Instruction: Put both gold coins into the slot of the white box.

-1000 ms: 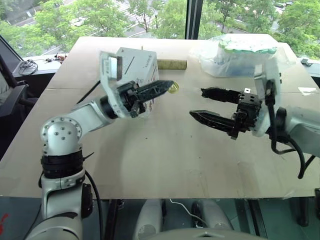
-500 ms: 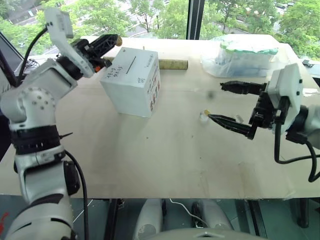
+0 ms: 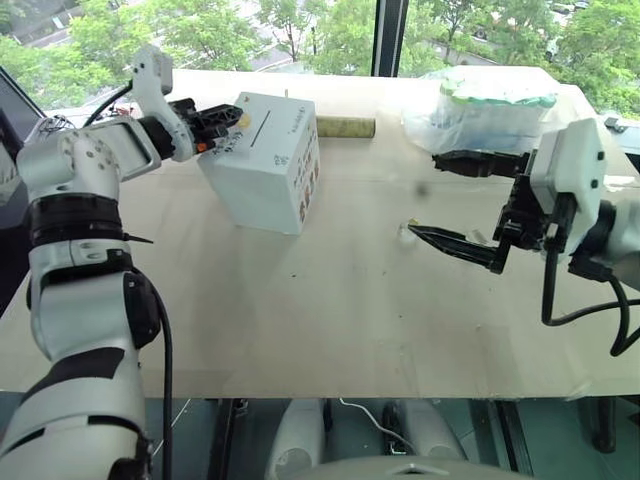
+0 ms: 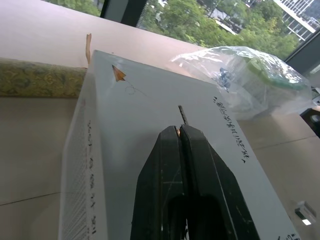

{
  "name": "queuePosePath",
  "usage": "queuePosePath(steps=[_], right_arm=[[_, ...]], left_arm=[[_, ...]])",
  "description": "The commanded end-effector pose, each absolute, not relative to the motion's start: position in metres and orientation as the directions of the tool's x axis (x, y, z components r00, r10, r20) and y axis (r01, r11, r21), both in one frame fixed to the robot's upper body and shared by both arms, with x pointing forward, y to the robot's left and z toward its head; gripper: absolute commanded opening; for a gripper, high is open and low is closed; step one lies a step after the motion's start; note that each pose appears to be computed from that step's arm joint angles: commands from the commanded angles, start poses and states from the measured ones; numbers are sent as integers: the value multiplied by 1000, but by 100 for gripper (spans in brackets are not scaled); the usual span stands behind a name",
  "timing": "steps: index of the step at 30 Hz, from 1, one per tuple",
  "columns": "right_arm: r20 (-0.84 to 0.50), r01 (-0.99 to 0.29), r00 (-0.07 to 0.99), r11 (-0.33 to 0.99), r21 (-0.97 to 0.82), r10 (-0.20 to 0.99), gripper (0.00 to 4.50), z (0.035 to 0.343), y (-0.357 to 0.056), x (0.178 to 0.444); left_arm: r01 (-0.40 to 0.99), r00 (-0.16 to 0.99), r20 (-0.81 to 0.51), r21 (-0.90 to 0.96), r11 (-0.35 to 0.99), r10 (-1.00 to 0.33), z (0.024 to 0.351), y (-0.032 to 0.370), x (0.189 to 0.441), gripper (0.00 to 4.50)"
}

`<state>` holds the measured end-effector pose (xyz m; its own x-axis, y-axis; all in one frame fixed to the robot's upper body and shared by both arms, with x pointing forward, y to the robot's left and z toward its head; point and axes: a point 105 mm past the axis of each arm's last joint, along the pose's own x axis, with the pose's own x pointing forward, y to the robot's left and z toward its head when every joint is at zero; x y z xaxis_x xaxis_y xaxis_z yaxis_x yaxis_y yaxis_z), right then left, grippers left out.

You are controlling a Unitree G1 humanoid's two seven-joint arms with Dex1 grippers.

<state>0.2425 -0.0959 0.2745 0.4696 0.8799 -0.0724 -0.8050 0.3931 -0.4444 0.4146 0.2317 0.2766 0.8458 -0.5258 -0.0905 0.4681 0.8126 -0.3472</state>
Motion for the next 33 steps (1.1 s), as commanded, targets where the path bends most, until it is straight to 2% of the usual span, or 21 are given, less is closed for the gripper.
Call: queuePosePath(steps=[1,12,19,26,28,33], right_arm=[[-50,-782,463,381,-494,885,445,284,-96,237],[-39,-791,453,381,-479,891,445,285,-95,237],[-41,-796,446,375,-475,894,445,285,-95,237],[-48,-802,437,365,-473,898,445,282,-92,238],[-50,-803,436,363,-473,898,445,282,-92,239],[-56,-804,434,359,-474,899,445,282,-92,240]], left_arm=[[500,832,-72,-334,799,-550,290,226,411,0],[441,848,-185,-276,854,-497,278,218,411,0],[409,880,-208,-125,904,-427,280,215,409,0],[415,890,-215,11,910,-403,289,189,399,0],[396,901,-225,82,915,-370,287,185,396,0],[291,931,-245,58,955,-269,281,182,395,0]])
